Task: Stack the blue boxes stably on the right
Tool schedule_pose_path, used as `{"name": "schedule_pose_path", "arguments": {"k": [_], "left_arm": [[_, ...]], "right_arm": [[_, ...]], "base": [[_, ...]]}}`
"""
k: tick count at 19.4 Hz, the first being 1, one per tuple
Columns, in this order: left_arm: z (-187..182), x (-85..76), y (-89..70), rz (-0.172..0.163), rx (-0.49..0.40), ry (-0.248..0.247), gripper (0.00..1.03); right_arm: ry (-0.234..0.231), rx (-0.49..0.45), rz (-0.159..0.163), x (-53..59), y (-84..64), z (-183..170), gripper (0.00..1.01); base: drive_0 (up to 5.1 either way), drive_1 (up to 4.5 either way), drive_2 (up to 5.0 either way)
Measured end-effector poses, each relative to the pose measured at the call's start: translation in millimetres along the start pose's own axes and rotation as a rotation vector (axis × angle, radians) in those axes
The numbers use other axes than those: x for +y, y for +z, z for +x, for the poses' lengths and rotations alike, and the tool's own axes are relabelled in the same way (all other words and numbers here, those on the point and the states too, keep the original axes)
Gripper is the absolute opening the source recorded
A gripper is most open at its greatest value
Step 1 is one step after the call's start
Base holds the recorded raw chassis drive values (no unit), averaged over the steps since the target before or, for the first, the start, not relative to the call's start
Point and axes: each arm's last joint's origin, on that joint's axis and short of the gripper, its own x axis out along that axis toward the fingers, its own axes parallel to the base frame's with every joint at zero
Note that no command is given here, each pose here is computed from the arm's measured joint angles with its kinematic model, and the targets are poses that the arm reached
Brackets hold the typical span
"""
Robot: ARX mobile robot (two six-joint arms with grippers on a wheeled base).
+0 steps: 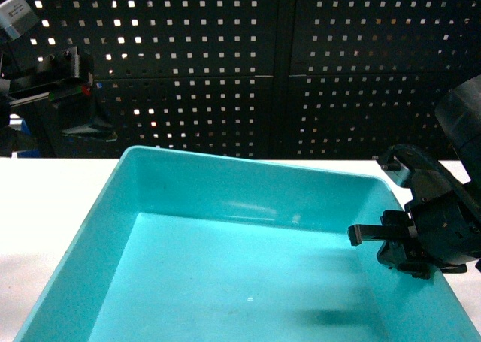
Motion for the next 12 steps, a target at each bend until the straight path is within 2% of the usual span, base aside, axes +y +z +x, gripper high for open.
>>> {"name": "schedule_pose_path", "arguments": {"k": [3,5,9,10,12], "left_arm": [[1,6.1,-8.5,-0.018,0.061,-0.007,0.98],[-2,3.5,-10.3,-0.02,0.087,-0.05,0.98],[-9,-20.7,-13.3,0.02,0.133,-0.166,0.98],[-10,-26.7,-13.6,0.029,0.145,-0.185,0.98],[-5,-32.1,-17.7,0.042,0.169,-0.187,0.98]], "right_arm": [[-0.006,-0.005,-0.002,0.9,-1.9,-1,0.02],[-0.021,-0.021,-0.014,4.2,-3.2,-3,0.02],[-0.027,-0.024,-0.017,6.4,-3.5,-2,0.02],[-0.03,-0.024,-0.02,7.4,-3.4,-2,0.02],[-0.036,-0.022,-0.022,8.9,-2.5,-2,0.02]], "base": [[0.0,0.0,0.0],[0.0,0.0,0.0],[0.0,0.0,0.0],[0.0,0.0,0.0],[0.0,0.0,0.0]]}}
